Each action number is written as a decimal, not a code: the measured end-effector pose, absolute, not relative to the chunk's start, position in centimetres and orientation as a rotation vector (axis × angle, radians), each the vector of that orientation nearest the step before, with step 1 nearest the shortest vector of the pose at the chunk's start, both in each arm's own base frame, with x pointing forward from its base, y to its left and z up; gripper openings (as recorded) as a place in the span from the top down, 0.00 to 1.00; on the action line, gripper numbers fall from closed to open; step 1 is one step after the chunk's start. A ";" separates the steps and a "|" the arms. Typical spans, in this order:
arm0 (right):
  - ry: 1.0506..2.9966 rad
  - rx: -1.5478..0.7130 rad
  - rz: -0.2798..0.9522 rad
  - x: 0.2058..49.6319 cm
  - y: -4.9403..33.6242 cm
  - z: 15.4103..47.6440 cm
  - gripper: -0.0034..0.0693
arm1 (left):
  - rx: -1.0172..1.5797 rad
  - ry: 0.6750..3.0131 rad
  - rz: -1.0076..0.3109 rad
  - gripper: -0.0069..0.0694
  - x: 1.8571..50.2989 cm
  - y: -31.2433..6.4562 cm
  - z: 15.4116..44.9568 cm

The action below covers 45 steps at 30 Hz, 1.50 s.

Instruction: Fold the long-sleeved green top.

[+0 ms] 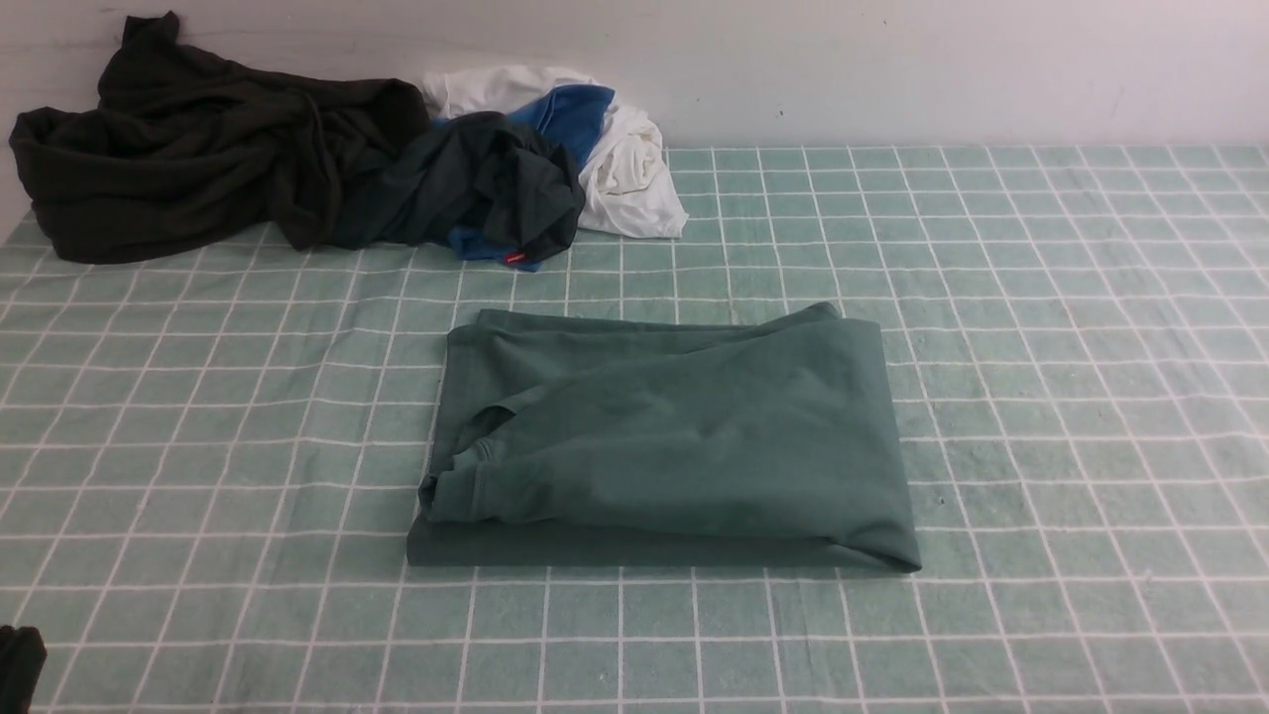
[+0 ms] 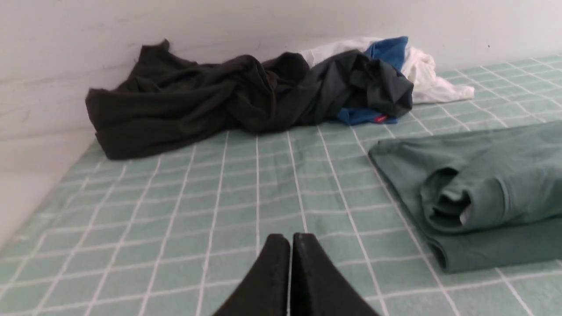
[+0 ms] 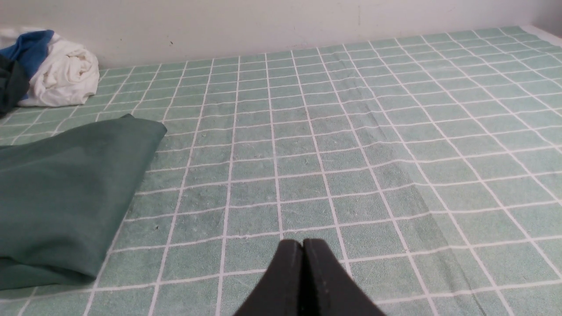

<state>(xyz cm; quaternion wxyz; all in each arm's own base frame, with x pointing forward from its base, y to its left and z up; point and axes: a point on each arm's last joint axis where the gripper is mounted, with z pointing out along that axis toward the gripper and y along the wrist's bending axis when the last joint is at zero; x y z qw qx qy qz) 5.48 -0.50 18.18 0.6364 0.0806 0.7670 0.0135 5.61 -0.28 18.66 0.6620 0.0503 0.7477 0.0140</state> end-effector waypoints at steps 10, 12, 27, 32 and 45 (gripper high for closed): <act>1.752 0.183 0.030 5.5 -0.5 18.2 0.97 | 0.100 1.823 0.006 0.91 5.4 -0.3 17.6; 1.752 0.183 0.030 5.5 -0.5 18.2 0.97 | 0.101 1.825 0.006 0.91 5.3 -0.3 17.7; 1.752 0.183 0.030 5.5 -0.5 18.2 0.97 | 0.101 1.828 0.006 0.91 5.3 -0.3 17.6; 1.752 0.183 0.030 5.5 -0.5 18.2 0.97 | 0.101 1.828 0.006 0.91 5.3 -0.3 17.6; 1.752 0.183 0.030 5.5 -0.5 18.2 0.97 | 0.101 1.828 0.006 0.91 5.3 -0.3 17.6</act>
